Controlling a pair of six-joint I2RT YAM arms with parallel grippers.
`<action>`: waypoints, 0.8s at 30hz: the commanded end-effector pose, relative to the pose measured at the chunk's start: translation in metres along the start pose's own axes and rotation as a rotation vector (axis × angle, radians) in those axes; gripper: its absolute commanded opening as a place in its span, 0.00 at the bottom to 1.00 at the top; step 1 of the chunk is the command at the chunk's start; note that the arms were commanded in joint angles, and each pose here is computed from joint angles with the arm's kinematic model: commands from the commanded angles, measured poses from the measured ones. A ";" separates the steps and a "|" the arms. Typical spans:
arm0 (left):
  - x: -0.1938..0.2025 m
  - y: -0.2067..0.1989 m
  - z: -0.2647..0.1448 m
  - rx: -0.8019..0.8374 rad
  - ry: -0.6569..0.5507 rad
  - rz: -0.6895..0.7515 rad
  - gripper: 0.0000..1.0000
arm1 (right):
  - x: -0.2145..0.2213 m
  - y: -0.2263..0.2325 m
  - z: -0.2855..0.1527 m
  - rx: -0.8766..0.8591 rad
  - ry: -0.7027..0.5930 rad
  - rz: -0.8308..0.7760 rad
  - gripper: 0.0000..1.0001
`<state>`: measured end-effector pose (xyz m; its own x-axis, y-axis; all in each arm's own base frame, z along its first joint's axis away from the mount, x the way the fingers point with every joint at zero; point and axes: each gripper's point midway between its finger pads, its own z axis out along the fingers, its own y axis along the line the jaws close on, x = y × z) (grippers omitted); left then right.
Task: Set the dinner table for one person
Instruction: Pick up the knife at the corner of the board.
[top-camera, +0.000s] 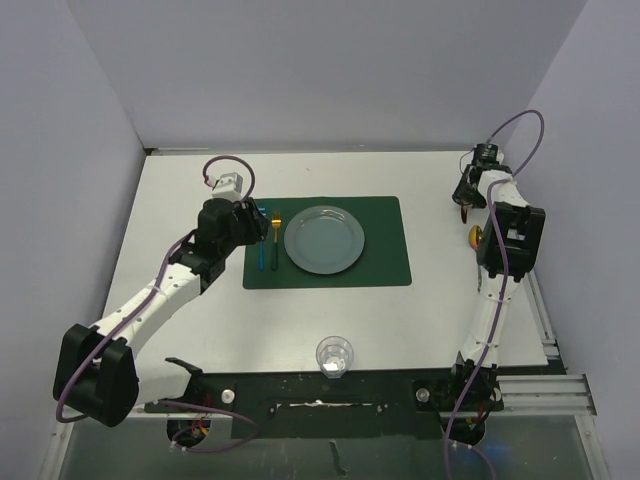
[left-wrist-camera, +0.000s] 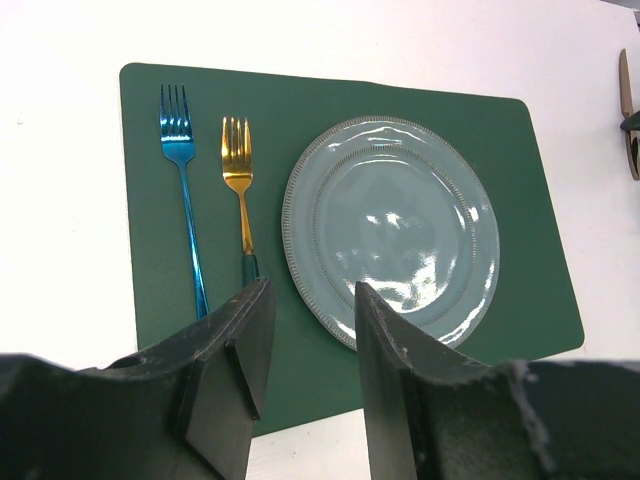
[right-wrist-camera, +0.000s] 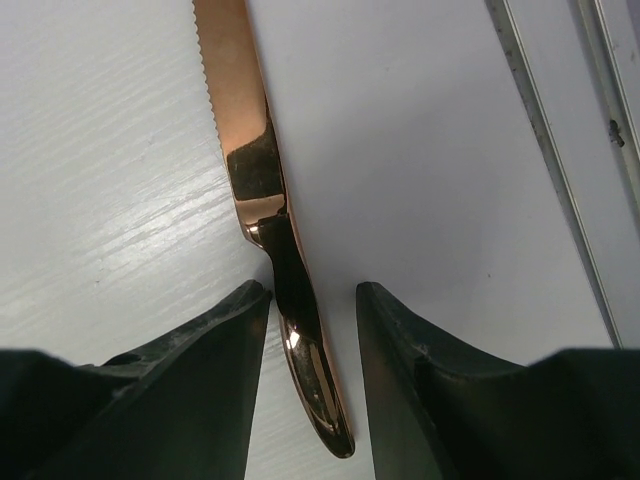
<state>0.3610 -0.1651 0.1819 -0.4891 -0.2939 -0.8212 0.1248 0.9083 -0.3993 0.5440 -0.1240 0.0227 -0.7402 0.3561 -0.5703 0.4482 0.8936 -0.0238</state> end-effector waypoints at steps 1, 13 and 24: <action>-0.032 -0.018 -0.002 0.046 -0.079 0.003 0.36 | 0.003 -0.001 0.012 -0.012 0.010 -0.014 0.42; -0.031 -0.017 -0.001 0.041 -0.069 0.003 0.36 | 0.030 0.004 0.028 -0.044 0.081 -0.039 0.23; -0.036 -0.019 -0.012 0.052 -0.092 -0.014 0.36 | 0.040 0.013 0.023 -0.119 0.083 -0.055 0.00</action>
<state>0.3612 -0.1652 0.1833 -0.4922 -0.2940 -0.8193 0.1222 0.9086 -0.3994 0.5544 -0.1204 0.0195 -0.7376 0.3308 -0.5887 0.3922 0.9195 0.0254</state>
